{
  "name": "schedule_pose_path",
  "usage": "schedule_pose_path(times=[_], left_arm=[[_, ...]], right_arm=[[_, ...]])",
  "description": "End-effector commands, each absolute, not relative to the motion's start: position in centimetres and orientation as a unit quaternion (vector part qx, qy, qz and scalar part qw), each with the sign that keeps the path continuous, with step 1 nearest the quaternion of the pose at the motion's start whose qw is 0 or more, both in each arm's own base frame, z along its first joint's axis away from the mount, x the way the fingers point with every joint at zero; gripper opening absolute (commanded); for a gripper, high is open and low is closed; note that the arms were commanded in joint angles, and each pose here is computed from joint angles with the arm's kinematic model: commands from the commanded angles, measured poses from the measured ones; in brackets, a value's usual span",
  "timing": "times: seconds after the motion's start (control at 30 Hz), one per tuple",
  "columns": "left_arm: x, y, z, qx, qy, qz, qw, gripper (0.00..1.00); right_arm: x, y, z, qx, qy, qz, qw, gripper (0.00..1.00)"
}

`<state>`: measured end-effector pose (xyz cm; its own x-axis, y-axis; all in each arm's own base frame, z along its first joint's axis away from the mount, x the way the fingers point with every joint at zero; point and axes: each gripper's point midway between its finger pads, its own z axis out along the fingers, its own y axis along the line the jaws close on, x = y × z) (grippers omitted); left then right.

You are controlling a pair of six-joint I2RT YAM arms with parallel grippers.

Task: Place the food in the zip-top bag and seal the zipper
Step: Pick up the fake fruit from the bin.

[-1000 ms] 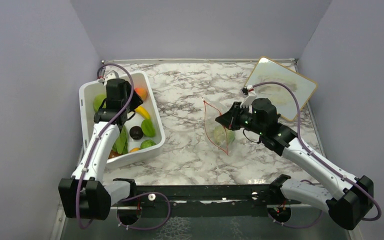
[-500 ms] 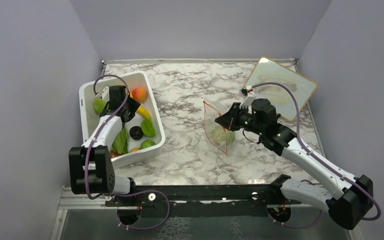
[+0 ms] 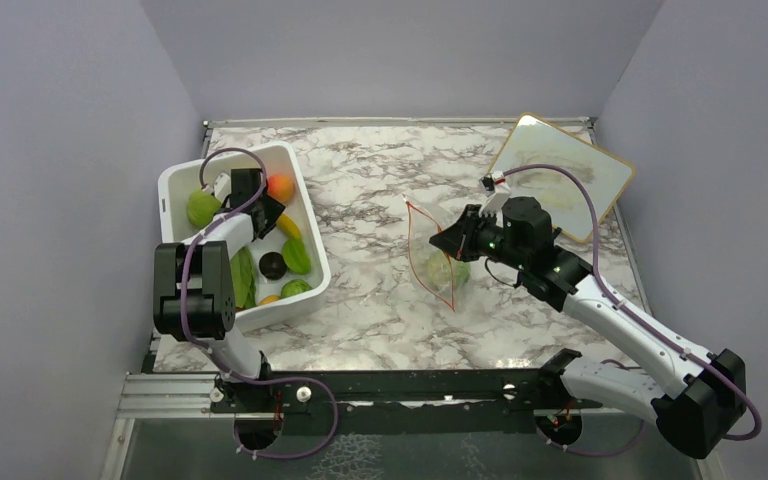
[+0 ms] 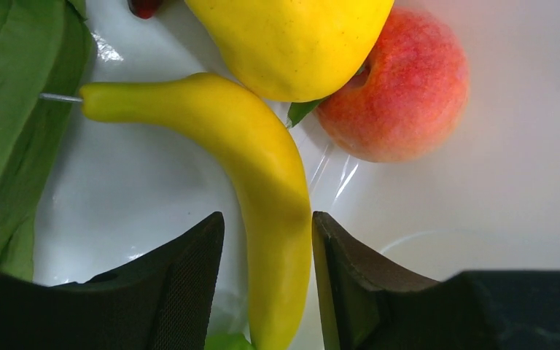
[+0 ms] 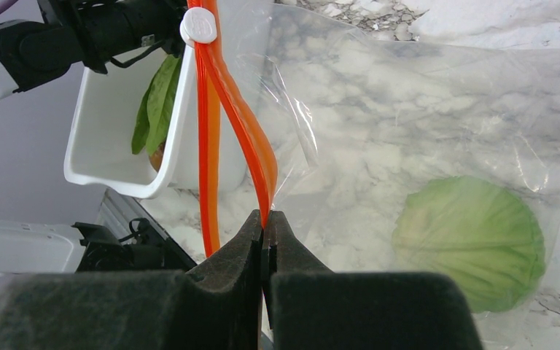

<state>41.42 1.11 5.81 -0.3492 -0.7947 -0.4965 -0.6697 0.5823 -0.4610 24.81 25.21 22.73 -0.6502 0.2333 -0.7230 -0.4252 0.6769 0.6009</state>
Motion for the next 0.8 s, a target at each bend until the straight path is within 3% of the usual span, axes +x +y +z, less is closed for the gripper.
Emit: schedule_pose_path(times=[0.0,0.53,0.77], left_arm=[[43.4,1.3,6.7,-0.437,0.81,-0.098,0.378,0.51],[42.8,1.3,2.9,-0.44,0.83,-0.08,0.334,0.57],[42.4,1.5,2.9,-0.436,0.832,-0.071,0.337,0.47]], right_arm=[[24.9,25.6,23.3,-0.057,0.811,0.406,0.416,0.01],[24.8,25.8,22.9,-0.054,0.812,0.411,0.41,0.01],[24.7,25.6,23.1,-0.054,0.811,0.411,0.412,0.01]])
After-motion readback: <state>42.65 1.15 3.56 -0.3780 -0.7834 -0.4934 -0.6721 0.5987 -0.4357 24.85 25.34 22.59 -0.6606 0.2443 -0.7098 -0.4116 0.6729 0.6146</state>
